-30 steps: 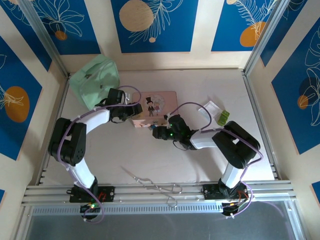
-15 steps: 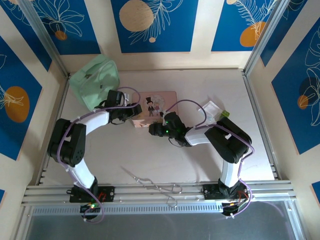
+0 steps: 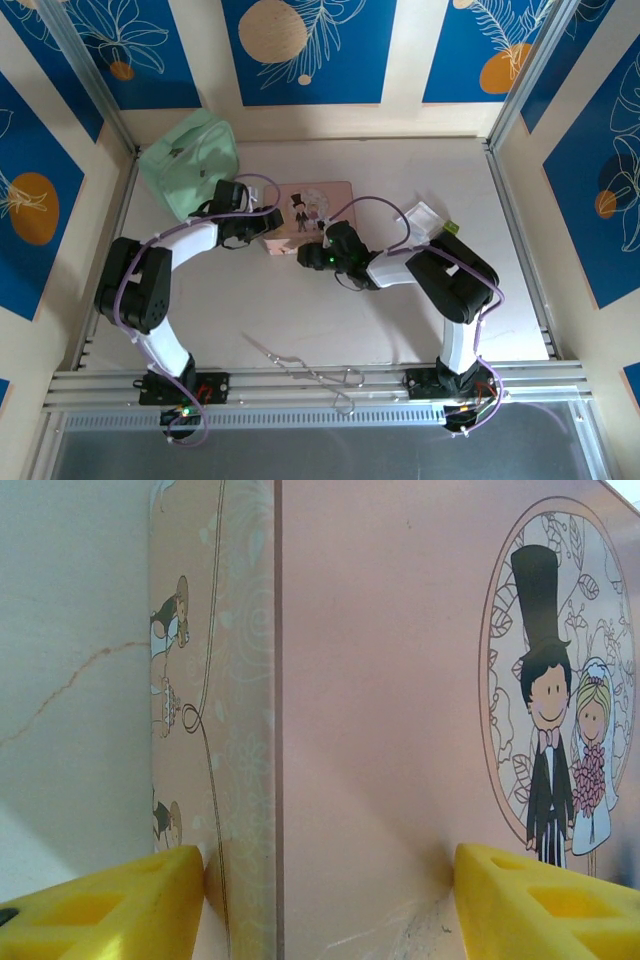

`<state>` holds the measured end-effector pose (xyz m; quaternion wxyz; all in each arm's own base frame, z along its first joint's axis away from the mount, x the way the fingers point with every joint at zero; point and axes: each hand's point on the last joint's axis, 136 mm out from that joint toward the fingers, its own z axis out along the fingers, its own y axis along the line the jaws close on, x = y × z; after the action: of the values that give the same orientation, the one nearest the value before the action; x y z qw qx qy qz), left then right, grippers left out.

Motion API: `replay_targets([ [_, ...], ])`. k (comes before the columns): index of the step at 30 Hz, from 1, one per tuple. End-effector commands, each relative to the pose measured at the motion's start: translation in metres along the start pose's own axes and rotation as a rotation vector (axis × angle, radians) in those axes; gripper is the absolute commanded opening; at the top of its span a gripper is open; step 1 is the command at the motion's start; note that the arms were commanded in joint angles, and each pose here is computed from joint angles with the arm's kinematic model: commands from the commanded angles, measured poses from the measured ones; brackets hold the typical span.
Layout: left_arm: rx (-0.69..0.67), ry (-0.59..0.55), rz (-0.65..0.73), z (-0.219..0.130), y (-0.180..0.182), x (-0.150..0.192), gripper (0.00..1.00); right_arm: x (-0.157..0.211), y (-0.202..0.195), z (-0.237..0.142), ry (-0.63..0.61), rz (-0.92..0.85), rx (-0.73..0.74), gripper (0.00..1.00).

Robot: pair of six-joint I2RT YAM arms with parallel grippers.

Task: Unlock the padlock with the key

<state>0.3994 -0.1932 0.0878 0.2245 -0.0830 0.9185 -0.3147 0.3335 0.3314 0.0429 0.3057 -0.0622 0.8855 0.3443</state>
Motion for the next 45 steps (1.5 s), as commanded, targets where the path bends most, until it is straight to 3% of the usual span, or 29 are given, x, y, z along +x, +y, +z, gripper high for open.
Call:
replay_targets([
  [1,0.007,0.05,0.006,-0.001,-0.003,0.015,0.64,0.021,-0.016,0.008,0.079,0.015,0.05,0.43],
  [8,0.012,0.05,0.006,-0.001,-0.003,0.017,0.64,0.025,-0.02,0.009,0.092,0.027,0.069,0.38],
  [11,0.01,0.049,0.003,-0.001,-0.002,0.017,0.64,0.029,-0.025,0.008,0.101,0.038,0.092,0.29],
  [14,0.012,0.049,0.001,-0.001,-0.002,0.018,0.64,0.033,-0.026,0.007,0.107,0.042,0.097,0.27],
  [20,0.013,0.048,-0.003,0.0,-0.001,0.019,0.64,0.042,-0.024,0.006,0.117,0.05,0.099,0.39],
  [29,0.014,0.043,0.0,-0.001,-0.001,0.019,0.64,0.054,-0.029,0.004,0.144,0.095,0.113,0.37],
  [40,0.017,0.042,-0.004,0.0,-0.001,0.019,0.63,0.071,-0.038,0.006,0.208,0.13,0.174,0.54],
  [45,0.014,0.042,0.004,-0.001,-0.001,0.019,0.63,0.079,-0.043,0.008,0.242,0.161,0.196,0.51],
])
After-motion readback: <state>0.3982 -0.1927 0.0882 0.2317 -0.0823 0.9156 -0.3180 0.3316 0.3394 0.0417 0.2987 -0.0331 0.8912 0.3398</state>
